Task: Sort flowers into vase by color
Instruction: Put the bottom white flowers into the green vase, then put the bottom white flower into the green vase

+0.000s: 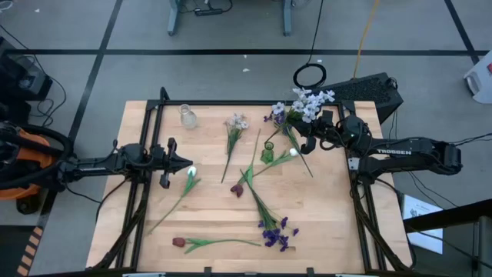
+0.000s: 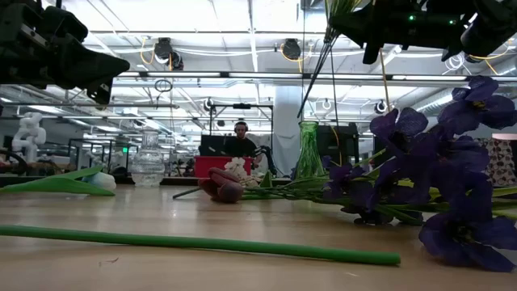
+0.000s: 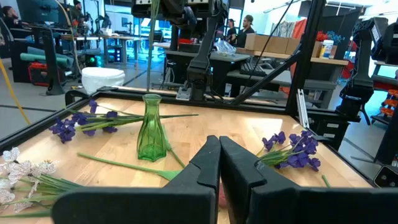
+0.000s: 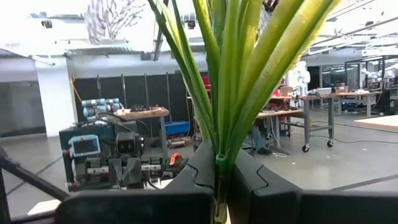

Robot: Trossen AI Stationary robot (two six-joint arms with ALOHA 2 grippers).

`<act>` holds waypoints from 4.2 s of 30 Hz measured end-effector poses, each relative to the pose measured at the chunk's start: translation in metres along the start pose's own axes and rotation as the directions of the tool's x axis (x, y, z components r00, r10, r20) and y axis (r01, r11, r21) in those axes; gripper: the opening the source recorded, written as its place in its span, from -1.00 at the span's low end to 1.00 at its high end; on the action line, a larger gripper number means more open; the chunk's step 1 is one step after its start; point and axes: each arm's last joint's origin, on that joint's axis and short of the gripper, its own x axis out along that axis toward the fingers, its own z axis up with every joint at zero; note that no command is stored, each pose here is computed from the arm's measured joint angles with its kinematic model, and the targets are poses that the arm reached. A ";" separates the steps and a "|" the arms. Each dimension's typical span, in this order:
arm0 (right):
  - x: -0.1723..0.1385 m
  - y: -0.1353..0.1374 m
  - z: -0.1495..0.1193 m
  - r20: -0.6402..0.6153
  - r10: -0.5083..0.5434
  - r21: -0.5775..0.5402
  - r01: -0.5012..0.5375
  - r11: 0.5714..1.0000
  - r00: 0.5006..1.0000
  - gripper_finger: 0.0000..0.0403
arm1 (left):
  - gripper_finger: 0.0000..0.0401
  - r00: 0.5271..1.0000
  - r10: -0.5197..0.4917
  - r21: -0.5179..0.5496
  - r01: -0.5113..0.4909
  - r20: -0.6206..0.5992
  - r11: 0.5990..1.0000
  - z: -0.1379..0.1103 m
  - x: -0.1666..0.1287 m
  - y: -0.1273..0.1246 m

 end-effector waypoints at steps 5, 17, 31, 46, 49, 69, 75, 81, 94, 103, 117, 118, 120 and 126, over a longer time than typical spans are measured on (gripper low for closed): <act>0.000 -0.001 -0.001 -0.009 -0.024 0.000 0.024 1.000 1.000 -0.97 | -0.93 1.000 0.000 0.000 0.000 0.000 1.000 0.000 0.000 0.000; 0.000 -0.001 -0.005 -0.055 -0.028 0.003 0.028 1.000 0.998 -0.97 | -0.93 1.000 0.000 0.000 0.000 0.000 1.000 0.000 0.000 0.000; -0.002 0.000 0.006 -0.096 -0.029 0.008 0.029 1.000 0.995 -0.97 | -0.93 1.000 0.000 0.000 0.000 0.000 1.000 0.000 0.000 0.000; 0.009 0.002 -0.016 -0.195 -0.016 0.056 0.027 0.998 0.981 -0.97 | -0.93 1.000 0.000 0.000 0.000 0.000 1.000 0.000 0.000 0.000; 0.014 0.005 -0.026 -0.221 0.002 0.062 0.011 0.998 0.975 -0.97 | -0.93 1.000 0.000 0.000 0.000 0.000 1.000 0.000 0.000 0.000; 0.028 0.012 -0.080 -0.426 0.031 0.107 0.017 0.994 0.904 -0.77 | -0.93 1.000 0.000 0.000 0.000 0.000 1.000 0.000 0.000 0.000; 0.028 0.013 -0.088 -0.459 0.037 0.117 0.019 0.993 0.888 -0.52 | -0.93 1.000 0.000 0.000 0.000 0.000 1.000 0.000 0.000 0.000; 0.021 0.014 -0.073 -0.460 0.036 0.117 0.020 0.993 0.887 -0.22 | -0.93 1.000 0.000 0.000 0.000 0.001 1.000 0.000 0.000 0.000; -0.025 0.015 -0.026 -0.515 -0.018 0.154 0.114 0.981 0.857 -0.08 | -0.93 1.000 0.000 0.000 0.000 0.000 1.000 0.000 0.000 0.000; -0.061 0.016 -0.004 -0.811 -0.057 0.249 0.432 0.867 0.583 -0.58 | -0.93 1.000 0.000 0.000 0.000 0.000 1.000 0.000 0.000 0.000; -0.089 0.021 -0.007 -1.000 0.010 0.003 0.837 0.547 -0.002 -0.98 | -0.93 1.000 -0.001 -0.001 0.001 0.005 1.000 0.001 0.000 0.000; -0.088 0.021 -0.009 -1.000 0.010 -0.001 0.846 0.533 -0.007 -0.98 | -0.93 1.000 -0.001 -0.011 0.001 0.005 1.000 0.001 0.000 0.000; -0.087 0.021 -0.012 -1.000 0.010 -0.001 0.851 0.525 -0.007 -0.99 | -0.93 1.000 -0.002 -0.112 0.002 0.006 0.994 0.001 0.000 0.000; -0.076 0.021 -0.021 -0.998 0.004 0.057 0.854 0.517 0.064 -0.99 | -0.93 1.000 -0.002 -0.642 0.005 0.006 0.767 0.001 0.000 0.000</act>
